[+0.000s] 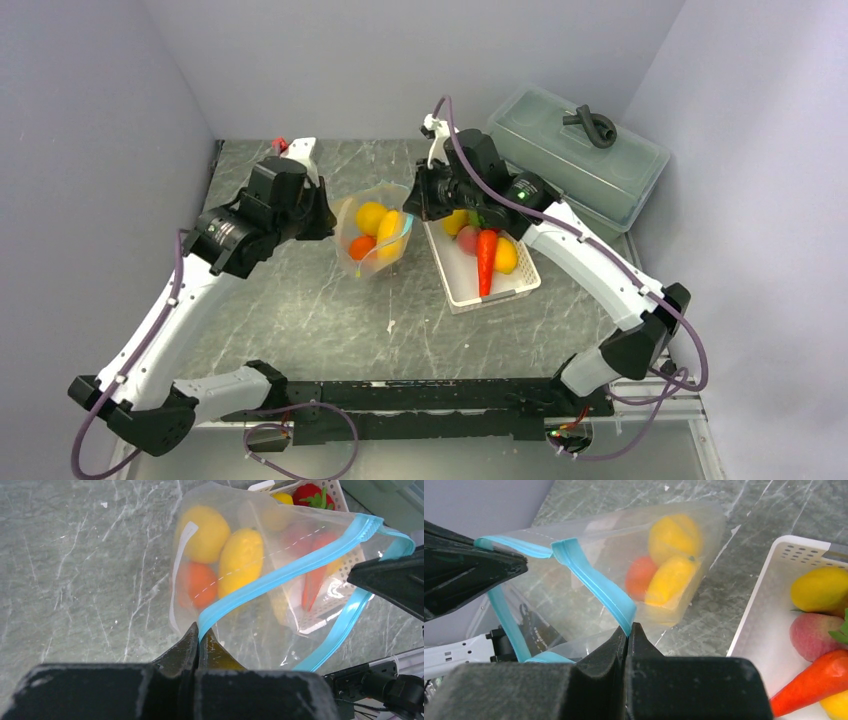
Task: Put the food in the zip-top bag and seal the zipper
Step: Adjust the zipper food storage bag at the center of the board.
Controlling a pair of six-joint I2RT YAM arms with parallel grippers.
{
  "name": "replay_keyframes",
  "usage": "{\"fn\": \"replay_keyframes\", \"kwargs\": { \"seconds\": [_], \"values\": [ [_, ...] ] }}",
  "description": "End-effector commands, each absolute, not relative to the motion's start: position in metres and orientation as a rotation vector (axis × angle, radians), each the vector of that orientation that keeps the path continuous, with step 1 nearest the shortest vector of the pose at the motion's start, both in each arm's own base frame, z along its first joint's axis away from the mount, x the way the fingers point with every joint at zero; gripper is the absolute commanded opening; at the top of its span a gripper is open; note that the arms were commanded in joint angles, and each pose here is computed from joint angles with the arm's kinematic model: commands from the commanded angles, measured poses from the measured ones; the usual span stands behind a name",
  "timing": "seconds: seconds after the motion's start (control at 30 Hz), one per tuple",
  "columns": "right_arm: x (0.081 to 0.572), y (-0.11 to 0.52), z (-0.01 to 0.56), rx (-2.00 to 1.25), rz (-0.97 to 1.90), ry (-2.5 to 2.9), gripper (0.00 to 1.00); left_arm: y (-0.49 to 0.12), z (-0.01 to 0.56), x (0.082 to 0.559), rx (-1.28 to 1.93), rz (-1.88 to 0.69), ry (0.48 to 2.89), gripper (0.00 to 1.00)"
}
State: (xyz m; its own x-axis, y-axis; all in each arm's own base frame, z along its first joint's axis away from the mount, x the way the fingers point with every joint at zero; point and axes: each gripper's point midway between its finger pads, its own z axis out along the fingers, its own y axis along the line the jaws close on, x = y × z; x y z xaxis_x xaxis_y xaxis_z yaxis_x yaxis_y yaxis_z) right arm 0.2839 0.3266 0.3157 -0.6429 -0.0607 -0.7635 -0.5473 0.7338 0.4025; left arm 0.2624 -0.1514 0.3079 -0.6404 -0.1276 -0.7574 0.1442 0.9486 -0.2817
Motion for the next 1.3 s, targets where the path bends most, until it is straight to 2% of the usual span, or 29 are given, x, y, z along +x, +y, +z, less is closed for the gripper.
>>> {"fn": "replay_keyframes", "kwargs": {
  "seconds": [0.0, 0.13, 0.4, 0.5, 0.67, 0.77, 0.87, 0.97, 1.13, 1.27],
  "values": [
    [0.288, 0.329, 0.296, -0.462, 0.774, 2.210, 0.00, -0.144, 0.309, 0.257, 0.019, -0.371, 2.235, 0.00],
    [0.292, 0.334, 0.262, -0.465, 0.746, 2.276, 0.00, -0.146, 0.283, 0.259, 0.005, -0.360, 2.284, 0.00],
    [0.292, 0.347, 0.185, -0.505, 0.722, 2.449, 0.00, -0.151, 0.193, 0.263, -0.042, -0.287, 2.470, 0.00],
    [0.293, 0.347, 0.188, -0.499, 0.726, 2.439, 0.00, -0.148, 0.193, 0.265, -0.039, -0.266, 2.469, 0.00],
    [0.294, 0.347, 0.212, -0.491, 0.750, 2.381, 0.00, -0.143, 0.229, 0.273, -0.003, -0.248, 2.371, 0.00],
    [0.294, 0.347, 0.222, -0.484, 0.762, 2.360, 0.12, -0.140, 0.248, 0.277, 0.024, -0.233, 2.336, 0.00],
    [0.296, 0.345, 0.235, -0.475, 0.761, 2.330, 0.41, -0.140, 0.254, 0.280, 0.061, -0.215, 2.327, 0.00],
    [0.295, 0.341, 0.247, -0.467, 0.758, 2.303, 0.58, -0.141, 0.247, 0.282, 0.081, -0.196, 2.350, 0.00],
    [0.294, 0.324, 0.276, -0.430, 0.714, 2.238, 0.70, -0.141, 0.239, 0.285, 0.097, -0.184, 2.360, 0.00],
    [0.299, 0.299, 0.290, -0.378, 0.606, 2.204, 0.73, -0.142, 0.244, 0.286, 0.121, -0.184, 2.350, 0.00]
  ]
}}
